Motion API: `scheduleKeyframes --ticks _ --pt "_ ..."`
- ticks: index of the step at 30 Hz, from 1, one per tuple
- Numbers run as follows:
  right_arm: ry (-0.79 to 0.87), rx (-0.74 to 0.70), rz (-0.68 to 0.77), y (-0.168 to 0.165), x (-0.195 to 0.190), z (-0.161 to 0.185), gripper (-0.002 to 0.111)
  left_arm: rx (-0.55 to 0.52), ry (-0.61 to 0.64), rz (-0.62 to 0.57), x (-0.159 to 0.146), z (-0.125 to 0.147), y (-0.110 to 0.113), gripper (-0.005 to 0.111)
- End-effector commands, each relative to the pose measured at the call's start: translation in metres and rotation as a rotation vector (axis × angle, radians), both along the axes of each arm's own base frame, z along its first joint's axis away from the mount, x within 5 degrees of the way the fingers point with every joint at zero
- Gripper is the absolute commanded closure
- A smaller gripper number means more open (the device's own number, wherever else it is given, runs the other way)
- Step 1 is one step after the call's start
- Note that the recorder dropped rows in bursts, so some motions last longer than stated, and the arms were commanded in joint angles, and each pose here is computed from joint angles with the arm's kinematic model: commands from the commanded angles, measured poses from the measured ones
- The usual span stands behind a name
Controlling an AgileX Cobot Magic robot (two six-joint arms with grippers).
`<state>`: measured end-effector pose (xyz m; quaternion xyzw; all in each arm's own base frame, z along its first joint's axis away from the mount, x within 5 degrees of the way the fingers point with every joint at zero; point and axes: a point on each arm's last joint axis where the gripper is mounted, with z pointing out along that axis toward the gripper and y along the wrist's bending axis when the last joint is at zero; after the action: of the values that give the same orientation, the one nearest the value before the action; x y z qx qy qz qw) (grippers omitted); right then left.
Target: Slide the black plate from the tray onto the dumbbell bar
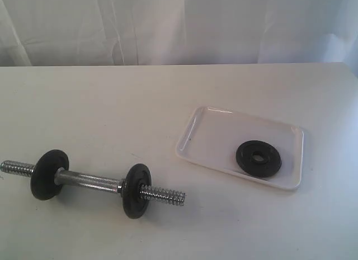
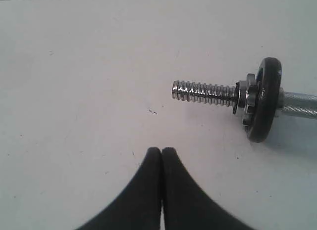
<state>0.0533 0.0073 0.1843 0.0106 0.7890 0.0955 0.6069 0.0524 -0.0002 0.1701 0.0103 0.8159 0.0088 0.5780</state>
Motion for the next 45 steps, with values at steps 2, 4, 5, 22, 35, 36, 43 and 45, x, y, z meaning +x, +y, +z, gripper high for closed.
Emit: scheduleKeyframes --ticks 2,4,5,22,35,36,43,45 --pt "-0.015 0.001 0.007 0.0 0.0 0.0 0.108 -0.011 0.002 -0.003 0.0 -0.002 0.0 0.107" --pt "-0.015 0.001 0.007 0.0 0.0 0.0 0.108 -0.011 0.002 -0.003 0.0 -0.002 0.0 0.107" --pt "-0.015 0.001 0.007 0.0 0.0 0.0 0.108 -0.011 0.002 -0.003 0.0 -0.002 0.0 0.107" --pt "-0.015 0.001 0.007 0.0 0.0 0.0 0.108 -0.029 -0.313 -0.175 -0.032 0.125 -0.005 0.107" --pt "-0.014 0.001 0.026 0.001 0.0 0.0 0.108 -0.037 -0.428 -0.171 -0.037 0.142 -0.004 0.107" --pt "-0.014 0.001 0.026 0.001 0.0 0.0 0.108 -0.037 -0.428 -0.171 -0.037 0.142 -0.004 0.107" --pt "-0.014 0.001 0.026 0.001 0.0 0.0 0.108 -0.037 -0.428 -0.171 -0.037 0.142 -0.004 0.107" --pt "-0.014 0.001 0.026 0.001 0.0 0.0 0.108 -0.038 -0.441 -0.17 -0.037 0.143 -0.004 0.107"
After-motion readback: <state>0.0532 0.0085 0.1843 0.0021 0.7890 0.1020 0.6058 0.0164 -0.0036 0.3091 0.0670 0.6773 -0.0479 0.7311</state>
